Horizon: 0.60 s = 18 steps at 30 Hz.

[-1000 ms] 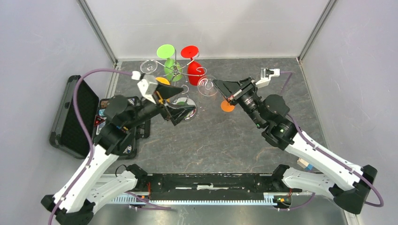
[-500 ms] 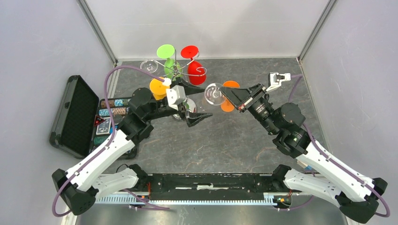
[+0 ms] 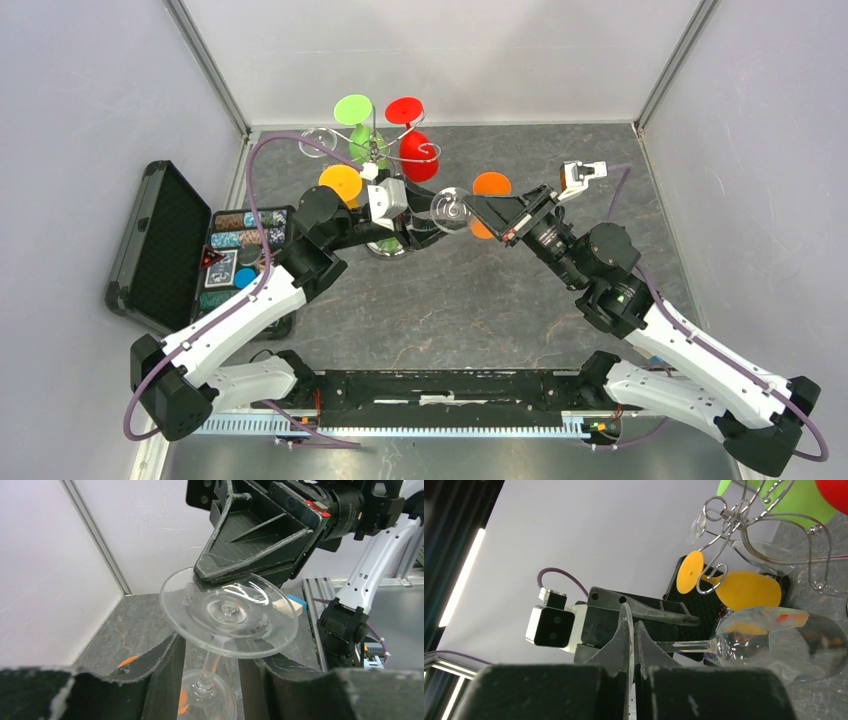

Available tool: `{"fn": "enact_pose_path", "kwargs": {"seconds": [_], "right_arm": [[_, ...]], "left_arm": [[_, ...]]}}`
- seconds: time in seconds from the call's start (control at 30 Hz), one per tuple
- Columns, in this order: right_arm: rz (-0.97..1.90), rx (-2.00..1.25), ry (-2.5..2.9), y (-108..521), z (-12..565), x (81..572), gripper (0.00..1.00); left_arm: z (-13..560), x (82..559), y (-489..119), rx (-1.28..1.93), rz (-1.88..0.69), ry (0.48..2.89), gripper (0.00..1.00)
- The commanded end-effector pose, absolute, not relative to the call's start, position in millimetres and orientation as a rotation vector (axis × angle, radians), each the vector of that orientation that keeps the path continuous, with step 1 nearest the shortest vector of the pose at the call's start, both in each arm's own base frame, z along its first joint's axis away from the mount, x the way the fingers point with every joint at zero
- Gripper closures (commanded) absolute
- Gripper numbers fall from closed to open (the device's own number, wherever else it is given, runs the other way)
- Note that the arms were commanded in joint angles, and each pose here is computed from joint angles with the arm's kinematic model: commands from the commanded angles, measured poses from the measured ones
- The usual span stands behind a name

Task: Take the wine glass off the wine glass rack

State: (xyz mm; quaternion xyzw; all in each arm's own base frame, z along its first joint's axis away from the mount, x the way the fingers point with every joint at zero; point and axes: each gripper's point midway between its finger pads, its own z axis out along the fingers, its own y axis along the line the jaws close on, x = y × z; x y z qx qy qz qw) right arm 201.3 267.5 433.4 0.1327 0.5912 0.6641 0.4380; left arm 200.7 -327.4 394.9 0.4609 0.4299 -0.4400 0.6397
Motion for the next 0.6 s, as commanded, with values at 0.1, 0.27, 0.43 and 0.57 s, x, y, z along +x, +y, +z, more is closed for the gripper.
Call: {"fn": "enact_pose_path", "kwargs": {"seconds": [0.1,0.27,0.43,0.57], "right_arm": [[1.769,0.331,1.345,260,463,190,1.00],[1.775,0.342,1.328,258,465,190,1.00],[1.778,0.345,1.324,257,465,190,1.00],[1.788,0.335,1.326,259,466,189,1.00]], "left_arm": [[394,184,-328,1.087,-1.060,0.932,0.61],[386,186,-328,1.083,-1.064,0.960,0.51],[386,185,-326,1.072,-1.067,0.951,0.53],[391,186,-326,1.066,-1.062,0.941,0.65]]}}
